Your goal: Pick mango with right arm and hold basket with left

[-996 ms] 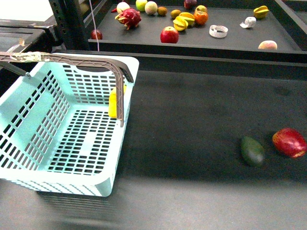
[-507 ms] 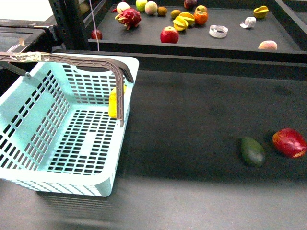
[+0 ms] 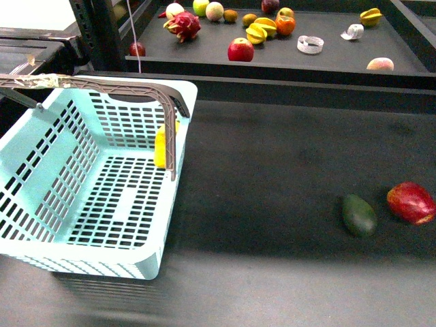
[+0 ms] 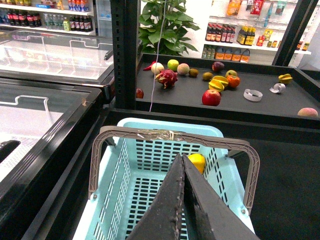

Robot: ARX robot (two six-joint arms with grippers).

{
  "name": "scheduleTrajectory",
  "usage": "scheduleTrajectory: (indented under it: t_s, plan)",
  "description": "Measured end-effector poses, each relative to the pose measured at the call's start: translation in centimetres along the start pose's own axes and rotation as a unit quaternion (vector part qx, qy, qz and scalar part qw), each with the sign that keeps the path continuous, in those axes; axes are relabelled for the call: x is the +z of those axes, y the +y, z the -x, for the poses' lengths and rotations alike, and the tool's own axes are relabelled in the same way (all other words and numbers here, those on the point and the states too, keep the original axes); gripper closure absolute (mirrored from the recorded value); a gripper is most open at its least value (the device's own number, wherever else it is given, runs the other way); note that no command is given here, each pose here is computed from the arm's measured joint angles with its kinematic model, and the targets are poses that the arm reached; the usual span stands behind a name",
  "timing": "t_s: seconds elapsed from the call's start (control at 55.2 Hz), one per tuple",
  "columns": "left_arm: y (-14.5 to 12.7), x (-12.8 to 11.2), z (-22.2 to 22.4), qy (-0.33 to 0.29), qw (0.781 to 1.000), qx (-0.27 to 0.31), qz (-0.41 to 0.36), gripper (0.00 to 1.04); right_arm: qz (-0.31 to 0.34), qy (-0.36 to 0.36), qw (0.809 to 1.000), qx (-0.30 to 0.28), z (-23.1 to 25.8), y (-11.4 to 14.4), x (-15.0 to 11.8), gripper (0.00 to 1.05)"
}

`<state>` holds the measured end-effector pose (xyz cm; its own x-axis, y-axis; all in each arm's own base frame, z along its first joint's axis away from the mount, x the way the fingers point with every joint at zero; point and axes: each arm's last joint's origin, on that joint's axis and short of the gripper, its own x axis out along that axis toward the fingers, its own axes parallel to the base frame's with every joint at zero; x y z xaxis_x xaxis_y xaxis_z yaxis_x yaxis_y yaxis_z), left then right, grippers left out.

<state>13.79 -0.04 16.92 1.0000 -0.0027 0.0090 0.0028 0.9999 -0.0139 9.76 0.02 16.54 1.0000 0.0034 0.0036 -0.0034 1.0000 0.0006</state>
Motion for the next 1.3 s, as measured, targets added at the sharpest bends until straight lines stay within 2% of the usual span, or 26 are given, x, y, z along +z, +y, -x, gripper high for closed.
scheduleTrajectory:
  t_s: [0.906,0.978,1.304]
  plan:
    - [0.0,0.5,3.0,-0.009,1.000,0.000,-0.003,1.03,0.000,0.000,1.000,0.000,0.0,0.0,0.0,0.08]
    - [0.0,0.0,3.7,0.009,1.000,0.000,-0.003,1.03,0.000,0.000,1.000,0.000,0.0,0.0,0.0,0.08]
    - [0.0,0.2,4.1,-0.005,1.000,0.000,-0.003,1.03,0.000,0.000,1.000,0.000,0.0,0.0,0.0,0.08]
